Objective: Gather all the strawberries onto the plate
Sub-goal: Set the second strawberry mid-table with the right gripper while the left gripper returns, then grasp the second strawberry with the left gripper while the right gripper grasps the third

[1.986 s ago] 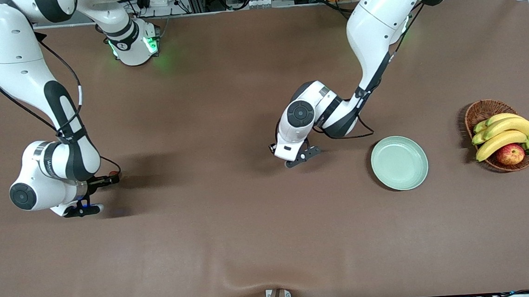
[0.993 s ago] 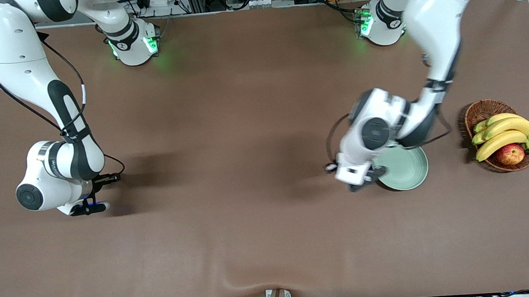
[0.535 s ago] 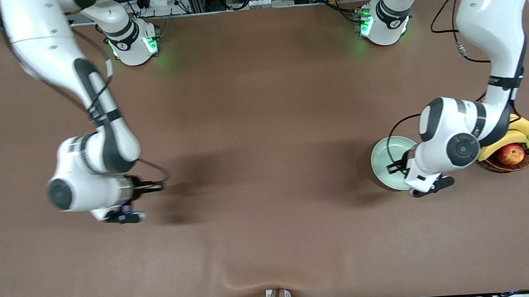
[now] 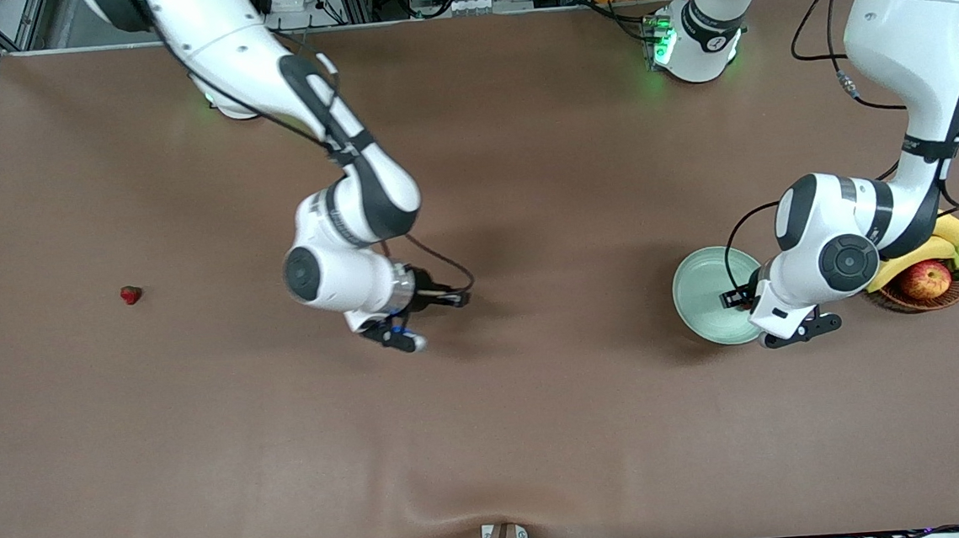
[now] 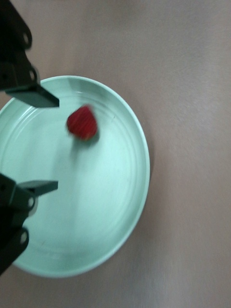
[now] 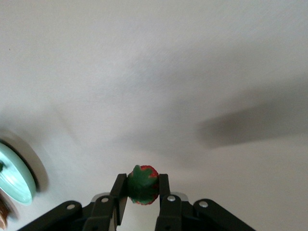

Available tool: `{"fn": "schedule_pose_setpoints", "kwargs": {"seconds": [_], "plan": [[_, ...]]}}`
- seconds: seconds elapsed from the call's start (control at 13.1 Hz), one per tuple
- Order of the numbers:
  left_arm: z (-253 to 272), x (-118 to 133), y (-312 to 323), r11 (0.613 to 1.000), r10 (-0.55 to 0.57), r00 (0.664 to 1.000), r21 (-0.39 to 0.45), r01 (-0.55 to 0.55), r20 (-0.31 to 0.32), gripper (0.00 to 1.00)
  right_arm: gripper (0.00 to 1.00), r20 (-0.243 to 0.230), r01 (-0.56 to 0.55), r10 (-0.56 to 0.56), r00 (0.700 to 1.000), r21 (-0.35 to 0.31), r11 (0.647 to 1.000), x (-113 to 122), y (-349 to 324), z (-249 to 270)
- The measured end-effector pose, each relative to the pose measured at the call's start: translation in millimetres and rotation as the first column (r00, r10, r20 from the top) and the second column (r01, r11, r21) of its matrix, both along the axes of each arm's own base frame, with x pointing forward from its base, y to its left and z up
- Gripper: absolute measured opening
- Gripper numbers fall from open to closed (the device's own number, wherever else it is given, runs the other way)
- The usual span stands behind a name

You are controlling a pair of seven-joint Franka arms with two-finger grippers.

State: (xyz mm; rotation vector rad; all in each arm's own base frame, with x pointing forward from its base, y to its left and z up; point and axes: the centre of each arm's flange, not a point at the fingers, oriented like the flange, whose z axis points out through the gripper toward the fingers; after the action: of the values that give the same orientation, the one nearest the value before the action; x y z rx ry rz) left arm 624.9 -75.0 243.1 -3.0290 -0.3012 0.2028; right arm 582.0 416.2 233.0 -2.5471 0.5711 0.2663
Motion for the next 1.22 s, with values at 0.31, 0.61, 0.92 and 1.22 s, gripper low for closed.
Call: {"fn": "schedule_pose_setpoints", "kwargs": {"seconds": [0.31, 0.61, 0.92, 1.22], "plan": [[52, -9, -61, 0.999, 0.016, 1.000, -0.030, -0.015, 0.013, 1.00, 0.31, 0.018, 0.120, -0.120, 0.993, 0.003, 0.993, -38, 60, -42], [59, -31, -137, 0.993, 0.111, 0.994, -0.050, -0.110, 0.002, 1.00, 0.55, 0.018, 0.159, -0.159, 0.987, 0.000, 0.987, -30, 59, -44], [45, -53, -217, 0.982, 0.184, 0.983, -0.045, -0.184, -0.012, 1.00, 0.99, -0.075, 0.208, -0.207, 0.975, -0.001, 0.978, 29, -23, -18], [32, -65, -294, 0.963, 0.258, 0.966, -0.072, -0.259, -0.022, 1.00, 1.00, -0.071, 0.072, -0.093, 0.993, -0.259, 0.963, 87, -187, 21]]}}
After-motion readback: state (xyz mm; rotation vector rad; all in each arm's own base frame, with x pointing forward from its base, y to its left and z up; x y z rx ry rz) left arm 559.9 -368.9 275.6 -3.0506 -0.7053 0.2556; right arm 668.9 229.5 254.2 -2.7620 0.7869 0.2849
